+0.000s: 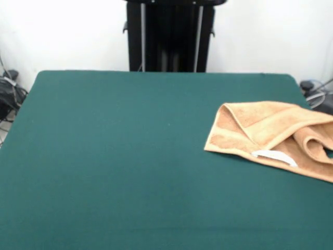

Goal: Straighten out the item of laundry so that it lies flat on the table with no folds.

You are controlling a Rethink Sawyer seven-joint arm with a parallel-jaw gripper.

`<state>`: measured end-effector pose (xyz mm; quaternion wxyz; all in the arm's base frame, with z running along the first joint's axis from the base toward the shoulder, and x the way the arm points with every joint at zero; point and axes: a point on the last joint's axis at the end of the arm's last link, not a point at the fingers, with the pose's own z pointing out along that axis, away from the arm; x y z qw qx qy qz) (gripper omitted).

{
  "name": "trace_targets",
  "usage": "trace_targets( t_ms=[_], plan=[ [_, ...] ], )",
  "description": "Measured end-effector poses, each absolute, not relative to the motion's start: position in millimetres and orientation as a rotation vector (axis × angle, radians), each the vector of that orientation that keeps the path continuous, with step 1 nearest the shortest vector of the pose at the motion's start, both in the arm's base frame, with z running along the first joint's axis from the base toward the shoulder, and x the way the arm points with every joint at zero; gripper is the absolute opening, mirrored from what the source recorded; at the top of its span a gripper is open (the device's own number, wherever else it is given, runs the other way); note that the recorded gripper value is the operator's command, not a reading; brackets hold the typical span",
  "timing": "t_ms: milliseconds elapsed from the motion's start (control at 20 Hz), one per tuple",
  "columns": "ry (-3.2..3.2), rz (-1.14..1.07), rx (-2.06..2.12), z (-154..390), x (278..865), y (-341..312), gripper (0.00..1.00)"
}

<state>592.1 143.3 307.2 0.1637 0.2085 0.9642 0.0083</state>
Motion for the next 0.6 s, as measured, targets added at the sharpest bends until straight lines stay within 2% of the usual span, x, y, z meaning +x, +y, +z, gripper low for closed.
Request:
trace_targets(
  t_ms=[250, 600],
  plan=[
    [2.684, 0.106, 0.752, 276, 588, 76, 0.0],
    [2.754, 0.115, 0.767, 241, 569, 32, 0.0]
  ],
)
